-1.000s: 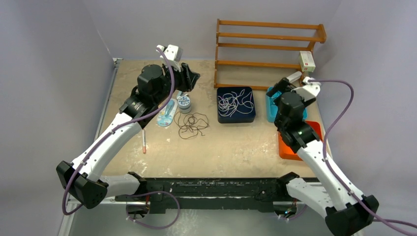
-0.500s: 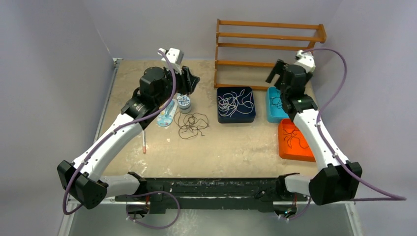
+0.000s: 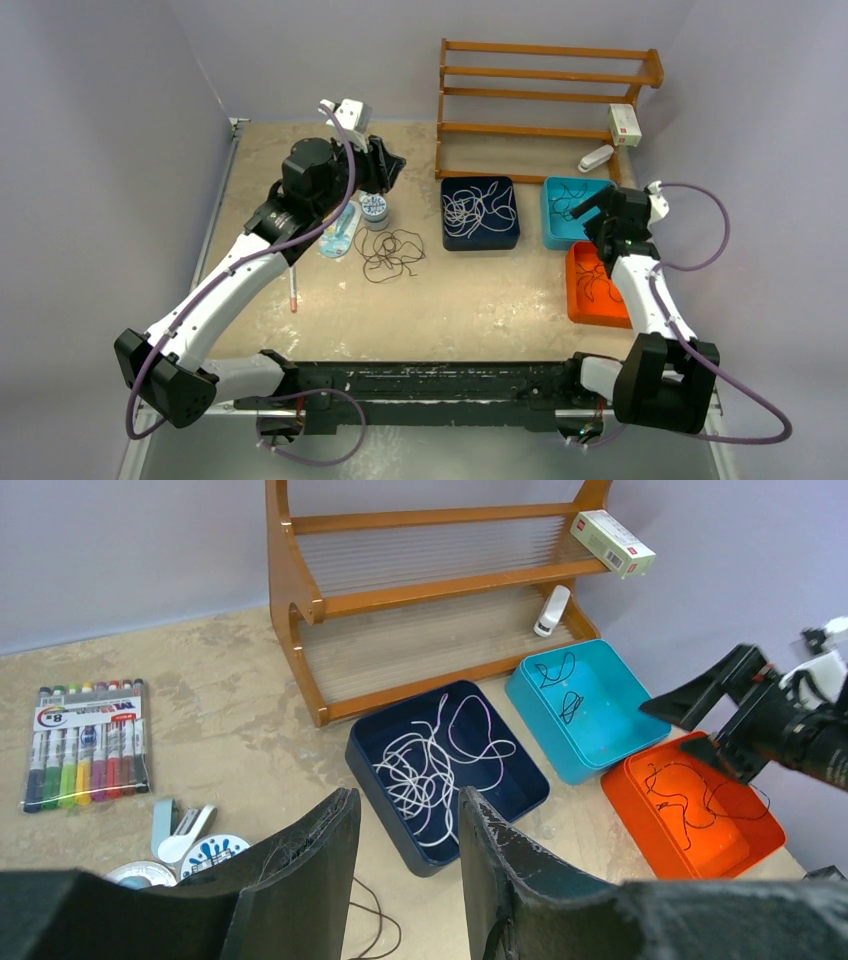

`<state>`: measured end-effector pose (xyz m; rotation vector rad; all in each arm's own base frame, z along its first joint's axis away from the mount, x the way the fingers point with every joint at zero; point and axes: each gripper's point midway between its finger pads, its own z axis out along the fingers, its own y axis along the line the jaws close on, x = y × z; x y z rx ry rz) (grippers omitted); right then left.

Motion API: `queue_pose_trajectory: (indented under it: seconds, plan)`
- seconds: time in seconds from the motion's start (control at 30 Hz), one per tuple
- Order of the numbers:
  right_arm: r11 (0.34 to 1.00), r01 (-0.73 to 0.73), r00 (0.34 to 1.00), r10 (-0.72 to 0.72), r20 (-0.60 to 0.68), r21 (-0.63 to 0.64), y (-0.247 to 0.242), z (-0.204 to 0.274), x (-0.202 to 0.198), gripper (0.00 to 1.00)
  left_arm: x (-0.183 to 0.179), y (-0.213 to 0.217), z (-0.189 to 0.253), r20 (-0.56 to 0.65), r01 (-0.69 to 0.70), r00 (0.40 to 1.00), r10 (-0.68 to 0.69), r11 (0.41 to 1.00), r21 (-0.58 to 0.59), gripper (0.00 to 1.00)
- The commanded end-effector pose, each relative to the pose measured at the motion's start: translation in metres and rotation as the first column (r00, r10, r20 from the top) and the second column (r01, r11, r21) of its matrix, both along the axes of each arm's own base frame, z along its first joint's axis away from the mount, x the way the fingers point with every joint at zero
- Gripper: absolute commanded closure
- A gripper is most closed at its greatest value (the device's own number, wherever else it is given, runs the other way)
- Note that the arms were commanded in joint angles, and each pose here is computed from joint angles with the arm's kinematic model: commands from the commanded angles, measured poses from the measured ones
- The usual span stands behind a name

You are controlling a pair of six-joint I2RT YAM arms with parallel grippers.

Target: Untangle the cables

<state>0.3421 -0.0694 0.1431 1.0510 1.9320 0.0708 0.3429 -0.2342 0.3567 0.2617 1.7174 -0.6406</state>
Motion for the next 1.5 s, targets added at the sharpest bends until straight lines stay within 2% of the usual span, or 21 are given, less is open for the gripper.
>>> queue_pose_trajectory:
  seconds: [0.0, 0.53, 0.7, 0.87, 1.07, 1.47]
  plan:
    - [0.992, -0.025, 0.998, 0.018, 0.057, 0.121, 0.019, -0.011, 0.005, 0.01, -0.004, 0.004, 0.016, 0.046, -0.011, 0.999, 0.012, 0.999, -0.041, 0.6]
    - [0.988, -0.061, 0.998, 0.062, -0.003, 0.141, 0.023, -0.055, 0.023, 0.03, -0.001, 0.001, 0.011, 0.032, -0.003, 0.999, 0.004, 0.999, -0.032, 0.6]
    - [0.996, -0.002, 0.999, 0.005, -0.032, 0.094, 0.009, -0.063, 0.02, 0.11, -0.001, 0.003, 0.008, 0.029, -0.012, 0.999, 0.013, 1.0, -0.021, 0.6]
    - [0.997, -0.005, 0.999, 0.008, -0.038, 0.082, 0.008, -0.07, 0.019, 0.22, 0.0, 0.004, 0.006, 0.027, -0.02, 0.999, 0.02, 1.0, -0.013, 0.6]
    - [0.997, -0.02, 0.998, 0.025, -0.061, 0.078, 0.011, -0.076, 0.019, 0.27, 0.0, 0.006, 0.004, 0.026, -0.029, 0.999, 0.029, 1.0, -0.003, 0.6]
    - [0.985, -0.156, 0.982, 0.162, -0.097, 0.069, 0.066, -0.081, 0.028, 0.37, 0.001, 0.01, 0.0, 0.025, -0.044, 0.999, 0.044, 0.999, 0.006, 0.6]
